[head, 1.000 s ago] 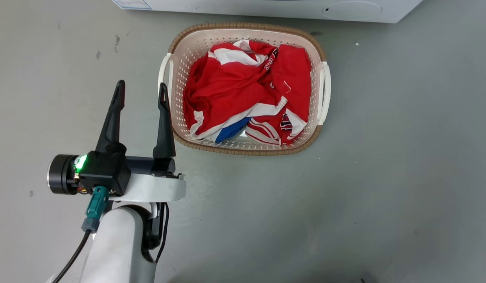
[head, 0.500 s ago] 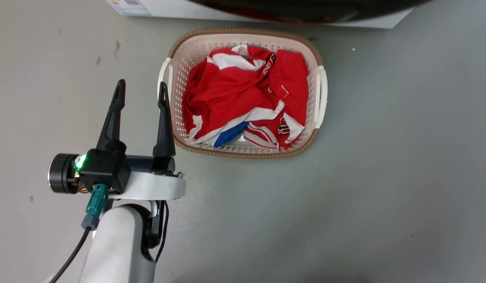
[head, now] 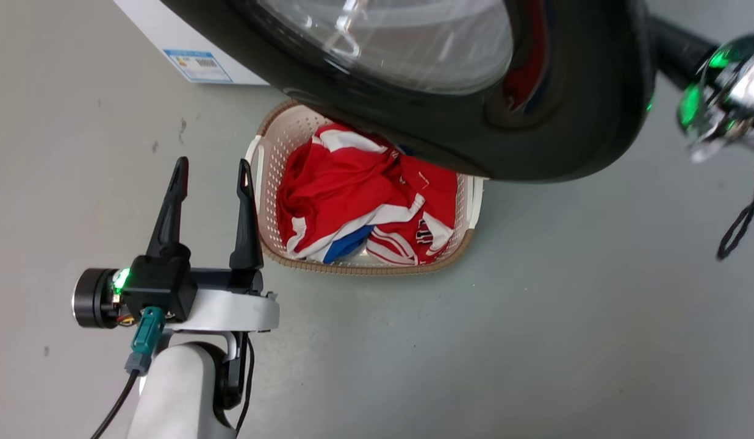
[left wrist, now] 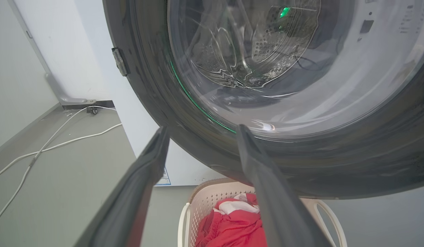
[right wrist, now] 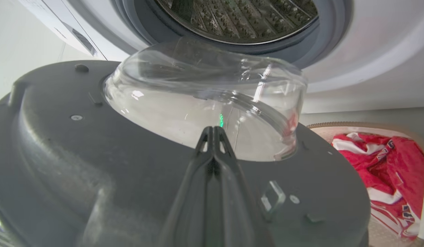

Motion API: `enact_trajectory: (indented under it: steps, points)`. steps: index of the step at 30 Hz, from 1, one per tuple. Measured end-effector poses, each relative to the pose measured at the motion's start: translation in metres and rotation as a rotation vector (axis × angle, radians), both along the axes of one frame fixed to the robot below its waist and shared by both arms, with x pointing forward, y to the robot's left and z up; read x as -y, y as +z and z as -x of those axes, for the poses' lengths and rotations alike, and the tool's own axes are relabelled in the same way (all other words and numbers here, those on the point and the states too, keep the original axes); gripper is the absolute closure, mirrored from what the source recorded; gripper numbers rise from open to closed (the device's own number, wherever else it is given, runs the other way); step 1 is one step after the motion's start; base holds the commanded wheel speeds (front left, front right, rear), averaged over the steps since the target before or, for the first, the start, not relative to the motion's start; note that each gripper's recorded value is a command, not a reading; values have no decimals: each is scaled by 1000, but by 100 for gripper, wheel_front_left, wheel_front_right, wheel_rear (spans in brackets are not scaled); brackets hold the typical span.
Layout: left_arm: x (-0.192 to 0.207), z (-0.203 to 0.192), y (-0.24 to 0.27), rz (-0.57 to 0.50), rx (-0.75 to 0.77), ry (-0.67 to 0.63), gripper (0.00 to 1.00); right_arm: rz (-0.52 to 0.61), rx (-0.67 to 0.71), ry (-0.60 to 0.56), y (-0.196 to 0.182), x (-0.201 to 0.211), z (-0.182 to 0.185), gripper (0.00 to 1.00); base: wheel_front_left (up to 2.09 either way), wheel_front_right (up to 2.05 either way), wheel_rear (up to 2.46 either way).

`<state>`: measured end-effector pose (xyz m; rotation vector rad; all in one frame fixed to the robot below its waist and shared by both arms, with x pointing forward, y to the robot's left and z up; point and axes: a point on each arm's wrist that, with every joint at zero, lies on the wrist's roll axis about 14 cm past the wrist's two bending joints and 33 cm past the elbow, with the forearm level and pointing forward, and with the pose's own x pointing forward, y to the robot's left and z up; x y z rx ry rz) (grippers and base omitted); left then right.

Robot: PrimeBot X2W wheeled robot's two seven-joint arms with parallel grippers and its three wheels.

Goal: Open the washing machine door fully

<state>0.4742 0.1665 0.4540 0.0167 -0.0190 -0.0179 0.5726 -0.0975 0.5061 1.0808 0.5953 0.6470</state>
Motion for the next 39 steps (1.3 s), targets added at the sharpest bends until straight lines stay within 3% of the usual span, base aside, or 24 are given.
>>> enact_trajectory:
  steps: [19, 39]
  points:
    - [-4, 32, 30, -2, 41, 8, 0, -39, -24, 247, 8, -60, 112, 100, 0, 0, 0]
    - [-20, 63, 50, -10, 72, 54, 0, -115, -47, 492, 21, -130, 191, 100, 0, 0, 0]
